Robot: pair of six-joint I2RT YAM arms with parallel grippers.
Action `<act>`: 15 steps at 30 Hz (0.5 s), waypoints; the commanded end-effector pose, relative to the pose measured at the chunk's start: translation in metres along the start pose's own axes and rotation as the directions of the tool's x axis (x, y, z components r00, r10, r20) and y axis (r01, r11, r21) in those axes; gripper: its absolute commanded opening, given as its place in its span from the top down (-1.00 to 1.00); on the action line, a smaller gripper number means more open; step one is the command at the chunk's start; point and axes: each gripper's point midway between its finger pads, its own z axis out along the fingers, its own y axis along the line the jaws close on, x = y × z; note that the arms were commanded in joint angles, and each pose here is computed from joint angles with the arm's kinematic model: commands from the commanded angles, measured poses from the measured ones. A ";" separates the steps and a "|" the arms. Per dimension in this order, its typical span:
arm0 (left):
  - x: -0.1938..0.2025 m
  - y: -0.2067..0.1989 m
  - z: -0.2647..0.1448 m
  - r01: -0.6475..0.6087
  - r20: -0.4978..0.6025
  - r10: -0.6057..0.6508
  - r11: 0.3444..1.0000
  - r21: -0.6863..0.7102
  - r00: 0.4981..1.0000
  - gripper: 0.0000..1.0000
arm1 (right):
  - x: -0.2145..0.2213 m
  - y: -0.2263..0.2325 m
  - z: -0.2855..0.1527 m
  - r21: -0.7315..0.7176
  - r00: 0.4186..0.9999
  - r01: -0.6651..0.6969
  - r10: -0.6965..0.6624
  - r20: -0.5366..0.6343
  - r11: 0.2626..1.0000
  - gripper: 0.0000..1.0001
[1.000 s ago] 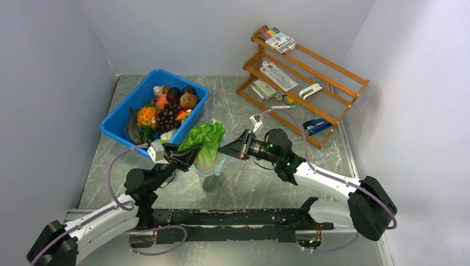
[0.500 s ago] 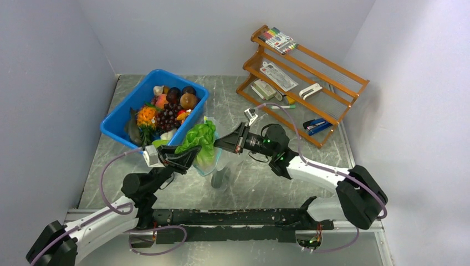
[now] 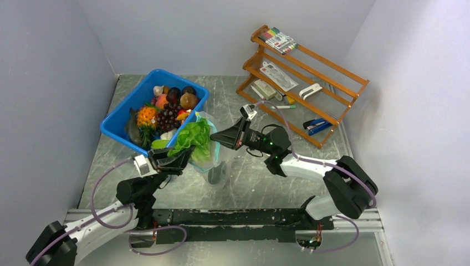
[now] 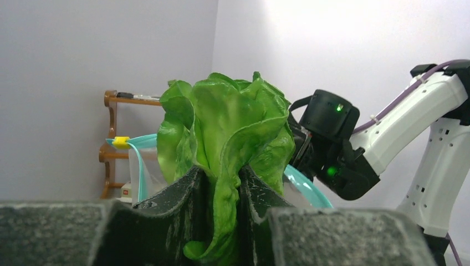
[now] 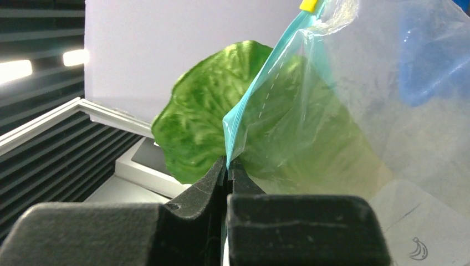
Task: Place the food in the zip-top bag and seal the zipper
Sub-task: Place the fake vegetable in the zipper food storage bag.
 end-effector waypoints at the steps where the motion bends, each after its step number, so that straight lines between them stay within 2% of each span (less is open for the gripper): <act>1: 0.040 -0.002 -0.025 -0.044 -0.141 0.048 0.998 0.035 0.989 0.79 | 0.002 0.027 -0.007 -0.082 1.000 0.010 -0.009 0.007 0.997 1.00; 6: 0.049 -0.013 -0.020 -0.019 -0.207 0.039 0.995 0.095 0.978 0.36 | 0.002 0.029 -0.007 -0.097 1.000 0.004 -0.003 0.007 0.995 1.00; 9: 0.048 -0.024 -0.013 0.023 -0.241 0.013 0.989 0.145 0.970 -0.07 | 0.002 0.031 -0.006 -0.116 1.000 -0.003 0.002 -0.001 0.993 1.00; 15: 0.033 -0.036 -0.002 0.116 -0.301 -0.067 0.982 0.149 0.951 -0.93 | 0.001 0.036 -0.009 -0.130 1.000 0.006 -0.007 -0.008 0.992 1.00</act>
